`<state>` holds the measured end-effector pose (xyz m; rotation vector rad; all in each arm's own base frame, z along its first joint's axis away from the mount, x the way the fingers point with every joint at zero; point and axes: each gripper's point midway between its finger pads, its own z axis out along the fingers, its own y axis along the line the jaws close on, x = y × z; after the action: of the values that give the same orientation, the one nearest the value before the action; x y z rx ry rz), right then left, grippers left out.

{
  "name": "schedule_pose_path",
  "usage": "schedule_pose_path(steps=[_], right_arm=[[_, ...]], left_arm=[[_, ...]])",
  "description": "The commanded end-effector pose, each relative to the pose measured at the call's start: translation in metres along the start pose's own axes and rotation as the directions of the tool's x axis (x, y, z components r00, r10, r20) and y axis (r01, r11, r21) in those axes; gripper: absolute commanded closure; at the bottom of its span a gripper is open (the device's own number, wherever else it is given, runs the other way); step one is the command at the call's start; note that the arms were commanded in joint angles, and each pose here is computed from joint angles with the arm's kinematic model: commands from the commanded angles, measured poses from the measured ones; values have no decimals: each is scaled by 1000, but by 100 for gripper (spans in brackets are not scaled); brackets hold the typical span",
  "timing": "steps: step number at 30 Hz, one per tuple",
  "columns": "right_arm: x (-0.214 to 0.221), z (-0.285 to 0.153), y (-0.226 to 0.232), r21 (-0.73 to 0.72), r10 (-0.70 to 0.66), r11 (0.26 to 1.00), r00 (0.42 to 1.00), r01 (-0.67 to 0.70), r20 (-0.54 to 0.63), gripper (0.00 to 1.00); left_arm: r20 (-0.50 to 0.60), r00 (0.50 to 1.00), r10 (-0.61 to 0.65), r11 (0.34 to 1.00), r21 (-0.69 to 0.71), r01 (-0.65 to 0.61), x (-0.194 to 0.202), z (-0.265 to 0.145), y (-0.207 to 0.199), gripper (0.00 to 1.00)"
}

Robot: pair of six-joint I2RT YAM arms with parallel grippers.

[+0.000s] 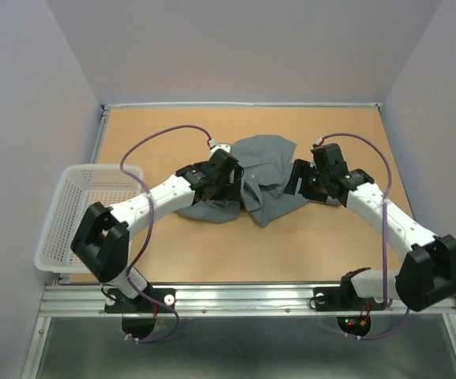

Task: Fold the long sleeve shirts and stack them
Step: Move the shirt to the center of the board, then flatten the shirt out

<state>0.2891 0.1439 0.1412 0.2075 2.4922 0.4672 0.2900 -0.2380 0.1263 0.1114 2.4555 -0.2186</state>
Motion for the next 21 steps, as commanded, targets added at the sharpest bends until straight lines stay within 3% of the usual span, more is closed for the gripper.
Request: schedule_pose_path(steps=[1, 6, 10, 21], right_arm=[[-31, 27, 3, 33, 44, 998, 993, -48, 105, 23], [-25, 63, -15, 122, 80, 988, 993, -89, 84, 28], [-27, 81, -16, 132, 75, 988, 994, -85, 78, 28], [-8, 126, -41, 199, 54, 978, 999, -55, 9, 29]], left_arm=[[118, 979, 167, 980, 87, -177, -48, -8, -31, 1], [156, 978, 142, 987, 53, -152, -63, 3, -35, 1], [150, 984, 94, 984, 138, -115, -60, 3, -51, 1], [152, 936, 319, 911, 222, -347, -24, 6, -68, 1]])
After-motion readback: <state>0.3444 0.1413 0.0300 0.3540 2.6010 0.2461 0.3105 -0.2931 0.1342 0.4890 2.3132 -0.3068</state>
